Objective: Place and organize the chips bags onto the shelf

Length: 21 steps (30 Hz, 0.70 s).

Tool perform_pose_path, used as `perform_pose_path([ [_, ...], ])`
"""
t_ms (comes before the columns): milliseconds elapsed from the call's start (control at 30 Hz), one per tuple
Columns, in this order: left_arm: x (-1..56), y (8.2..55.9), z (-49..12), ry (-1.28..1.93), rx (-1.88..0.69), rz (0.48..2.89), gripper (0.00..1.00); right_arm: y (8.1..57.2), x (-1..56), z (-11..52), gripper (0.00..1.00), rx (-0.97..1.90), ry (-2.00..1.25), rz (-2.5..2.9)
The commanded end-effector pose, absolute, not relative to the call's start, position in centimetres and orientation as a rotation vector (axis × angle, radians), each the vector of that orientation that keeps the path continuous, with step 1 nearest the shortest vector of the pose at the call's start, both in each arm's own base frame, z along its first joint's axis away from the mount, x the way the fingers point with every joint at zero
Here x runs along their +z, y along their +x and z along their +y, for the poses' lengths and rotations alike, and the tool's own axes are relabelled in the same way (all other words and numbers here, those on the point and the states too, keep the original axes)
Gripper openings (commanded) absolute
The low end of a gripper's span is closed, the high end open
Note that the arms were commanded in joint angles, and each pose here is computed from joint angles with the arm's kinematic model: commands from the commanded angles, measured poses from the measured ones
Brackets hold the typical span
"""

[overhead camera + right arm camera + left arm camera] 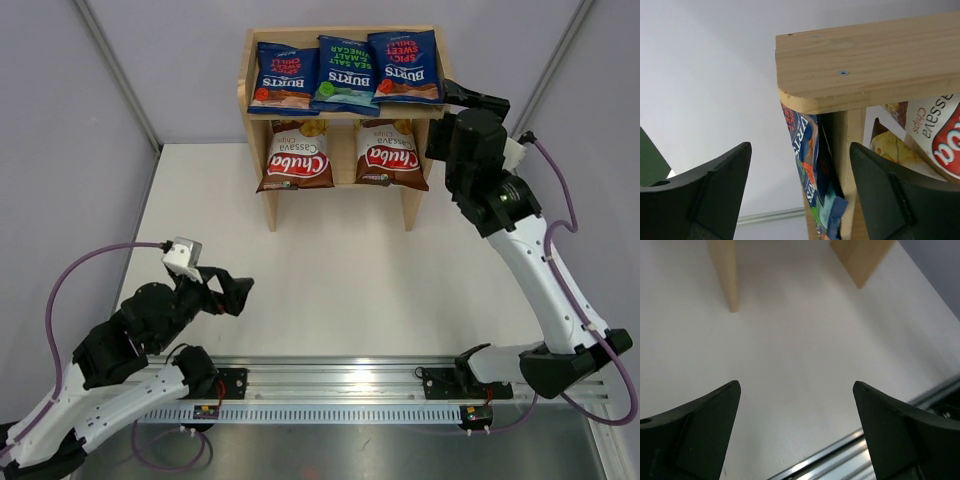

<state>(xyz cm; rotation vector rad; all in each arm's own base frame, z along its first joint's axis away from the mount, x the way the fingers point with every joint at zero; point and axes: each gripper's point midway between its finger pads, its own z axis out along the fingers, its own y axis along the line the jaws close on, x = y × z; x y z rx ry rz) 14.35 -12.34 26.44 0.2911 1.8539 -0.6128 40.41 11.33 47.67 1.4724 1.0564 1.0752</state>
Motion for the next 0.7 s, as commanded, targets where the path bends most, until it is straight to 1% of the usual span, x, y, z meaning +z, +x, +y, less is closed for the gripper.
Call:
perform_pose_path([
  [0,27.2,17.5,-6.3,-0.086,-0.322,1.837,0.99,38.4,49.3,9.8,0.89,0.988,1.308,1.087],
  [33,27.4,17.6,-5.5,-0.139,-0.300,1.833,0.99,37.3,50.8,9.3,0.99,1.001,1.258,1.065],
  [67,27.4,17.8,-4.9,-0.172,-0.269,1.831,0.99,36.9,50.5,9.0,0.99,0.913,1.162,1.123],
  [133,27.4,18.2,-3.5,-0.244,-0.214,1.817,0.99,35.3,51.5,8.5,1.00,0.853,1.039,1.157],
  [167,27.6,18.3,-3.2,-0.266,-0.209,1.803,0.99,34.8,51.0,8.5,0.99,0.756,0.923,1.230],
  [233,27.7,18.6,-2.0,-0.311,-0.167,1.787,0.99,32.9,51.0,8.3,1.00,0.681,0.776,1.288],
  [267,28.0,18.8,-2.1,-0.311,-0.180,1.777,0.99,32.5,49.4,9.0,0.99,0.604,0.622,1.380],
  [333,28.2,19.1,-0.9,-0.345,-0.128,1.759,0.99,30.2,48.0,8.6,0.99,0.554,0.507,1.438],
  [367,28.2,19.3,-0.7,-0.350,-0.116,1.754,0.99,29.9,45.4,8.8,0.99,0.496,0.427,1.507],
  [433,28.1,19.7,-0.1,-0.350,-0.086,1.753,0.99,27.7,43.9,8.1,0.99,0.457,0.341,1.539],
  [467,27.8,19.8,-0.1,-0.346,-0.082,1.761,0.99,27.3,42.1,8.1,0.99,0.412,0.278,1.586],
  [500,27.8,19.8,0.7,-0.374,-0.047,1.756,0.99,26.1,42.0,7.6,0.99,0.403,0.249,1.583],
  [567,27.6,19.8,1.1,-0.382,-0.025,1.761,0.99,25.1,39.8,7.5,0.99,0.345,0.157,1.655],
  [667,27.1,20.0,-0.2,-0.269,-0.066,1.760,0.99,23.4,37.9,6.7,1.00,0.292,0.087,1.714],
])
